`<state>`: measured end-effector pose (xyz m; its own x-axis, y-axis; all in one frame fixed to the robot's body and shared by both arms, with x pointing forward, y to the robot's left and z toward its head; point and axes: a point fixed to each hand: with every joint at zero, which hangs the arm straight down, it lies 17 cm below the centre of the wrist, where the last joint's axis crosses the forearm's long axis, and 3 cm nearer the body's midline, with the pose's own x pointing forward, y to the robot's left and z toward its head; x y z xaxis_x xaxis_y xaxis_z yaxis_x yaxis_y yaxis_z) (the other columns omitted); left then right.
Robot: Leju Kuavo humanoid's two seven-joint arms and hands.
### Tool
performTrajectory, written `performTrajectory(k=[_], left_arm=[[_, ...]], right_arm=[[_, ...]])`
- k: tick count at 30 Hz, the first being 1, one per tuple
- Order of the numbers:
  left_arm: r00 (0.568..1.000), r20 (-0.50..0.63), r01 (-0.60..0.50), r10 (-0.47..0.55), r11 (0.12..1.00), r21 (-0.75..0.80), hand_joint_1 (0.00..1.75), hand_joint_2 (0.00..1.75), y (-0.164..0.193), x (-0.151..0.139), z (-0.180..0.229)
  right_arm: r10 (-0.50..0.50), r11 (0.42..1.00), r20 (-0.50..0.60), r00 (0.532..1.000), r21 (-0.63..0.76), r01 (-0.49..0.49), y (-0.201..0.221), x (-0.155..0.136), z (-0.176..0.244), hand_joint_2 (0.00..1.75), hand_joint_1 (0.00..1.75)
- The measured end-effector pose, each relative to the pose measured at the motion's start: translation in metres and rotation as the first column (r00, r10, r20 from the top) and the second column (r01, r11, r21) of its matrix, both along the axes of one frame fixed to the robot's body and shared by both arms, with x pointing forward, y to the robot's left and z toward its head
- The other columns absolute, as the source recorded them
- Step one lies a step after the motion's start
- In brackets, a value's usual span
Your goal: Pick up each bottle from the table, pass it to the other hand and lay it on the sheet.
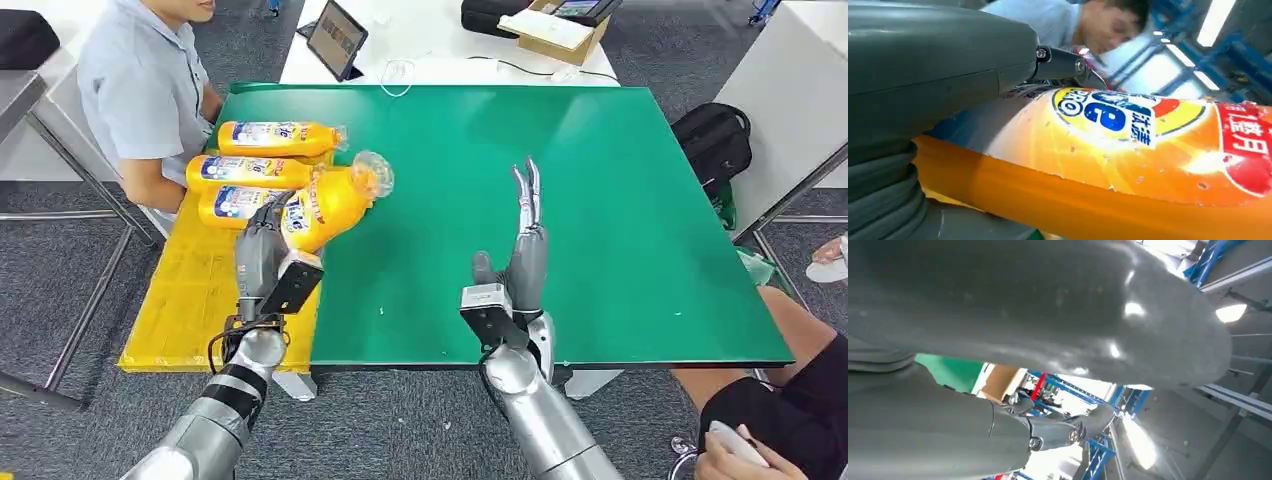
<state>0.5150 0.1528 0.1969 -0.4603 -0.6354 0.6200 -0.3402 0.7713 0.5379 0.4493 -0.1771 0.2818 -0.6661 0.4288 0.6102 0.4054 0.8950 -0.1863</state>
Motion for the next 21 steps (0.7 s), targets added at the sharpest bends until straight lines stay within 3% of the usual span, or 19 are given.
performTrajectory(k=[9, 17, 21], left_arm=[[0.984, -0.13, -0.078, 0.125, 0.944, 0.32, 1.75, 1.75, 0.026, 0.03, -0.042], [0.955, -0.22, -0.078, 0.196, 0.888, 0.453, 1.75, 1.75, 0.044, 0.035, -0.081], [0.955, -0.231, -0.043, 0.185, 0.859, 0.511, 1.75, 1.75, 0.041, 0.03, -0.096]], right_arm=[[0.015, 0.997, -0.03, 0.999, 0.079, -0.013, -0.007, 0.002, -0.007, 0.0, 0.0], [0.037, 0.996, -0.042, 0.998, 0.086, -0.034, -0.003, 0.003, -0.011, 0.0, 0.0], [0.071, 0.994, -0.057, 0.996, 0.09, -0.065, 0.005, 0.003, -0.016, 0.0, 0.0]])
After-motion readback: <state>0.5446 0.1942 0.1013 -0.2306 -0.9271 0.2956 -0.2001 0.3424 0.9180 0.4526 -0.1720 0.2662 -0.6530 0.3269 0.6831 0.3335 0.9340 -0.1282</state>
